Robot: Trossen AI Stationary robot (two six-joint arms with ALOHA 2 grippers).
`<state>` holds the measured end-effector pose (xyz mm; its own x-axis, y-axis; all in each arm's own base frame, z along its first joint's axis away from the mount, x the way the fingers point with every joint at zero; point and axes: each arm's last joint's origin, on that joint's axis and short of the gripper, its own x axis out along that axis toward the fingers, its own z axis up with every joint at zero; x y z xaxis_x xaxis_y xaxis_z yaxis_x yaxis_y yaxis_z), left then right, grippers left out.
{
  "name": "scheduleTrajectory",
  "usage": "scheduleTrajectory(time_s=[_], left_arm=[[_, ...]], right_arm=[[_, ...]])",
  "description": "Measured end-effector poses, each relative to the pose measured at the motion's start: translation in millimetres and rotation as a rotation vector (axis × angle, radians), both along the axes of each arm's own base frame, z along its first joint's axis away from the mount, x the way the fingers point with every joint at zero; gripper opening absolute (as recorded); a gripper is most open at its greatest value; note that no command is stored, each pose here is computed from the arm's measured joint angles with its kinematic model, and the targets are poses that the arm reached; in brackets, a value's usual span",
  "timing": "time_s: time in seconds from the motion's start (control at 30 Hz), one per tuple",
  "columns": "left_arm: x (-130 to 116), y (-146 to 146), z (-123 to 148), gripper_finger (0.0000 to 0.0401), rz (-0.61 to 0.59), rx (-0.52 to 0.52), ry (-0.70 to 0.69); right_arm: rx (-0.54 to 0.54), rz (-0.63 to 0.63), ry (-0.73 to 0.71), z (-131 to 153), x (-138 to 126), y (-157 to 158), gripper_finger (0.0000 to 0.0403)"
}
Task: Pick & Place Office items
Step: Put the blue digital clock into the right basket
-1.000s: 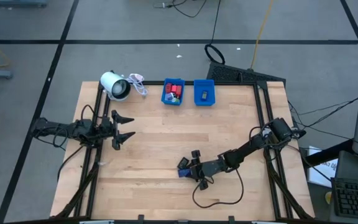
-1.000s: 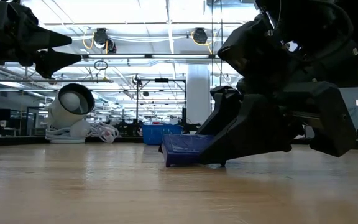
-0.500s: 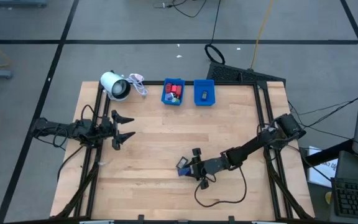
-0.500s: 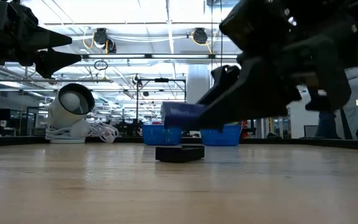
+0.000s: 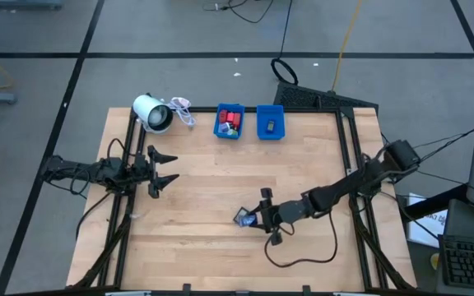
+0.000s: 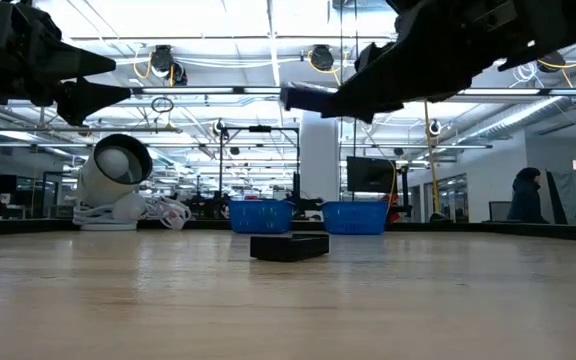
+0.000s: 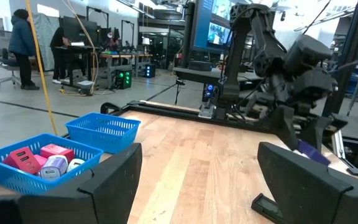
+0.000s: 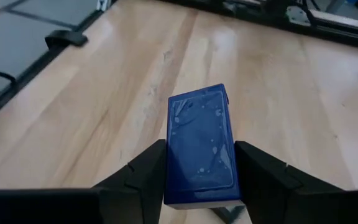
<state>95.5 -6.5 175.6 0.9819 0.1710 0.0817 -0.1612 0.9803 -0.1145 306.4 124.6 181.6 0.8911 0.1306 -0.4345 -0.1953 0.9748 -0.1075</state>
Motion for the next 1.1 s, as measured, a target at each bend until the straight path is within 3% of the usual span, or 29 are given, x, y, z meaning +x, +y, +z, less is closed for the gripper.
scheduleTrajectory(time_s=[0.33, 1.1], left_arm=[[0, 0, 0, 0.0324, 0.000, 0.000, 0.000], [0, 0, 0, 0.0324, 0.000, 0.000, 0.000]], right_arm=[[0.001, -0.012, -0.022, 18, -6, -8, 0.0161], [0.049, -0.201, -0.018, 18, 9, -60, 0.0163]])
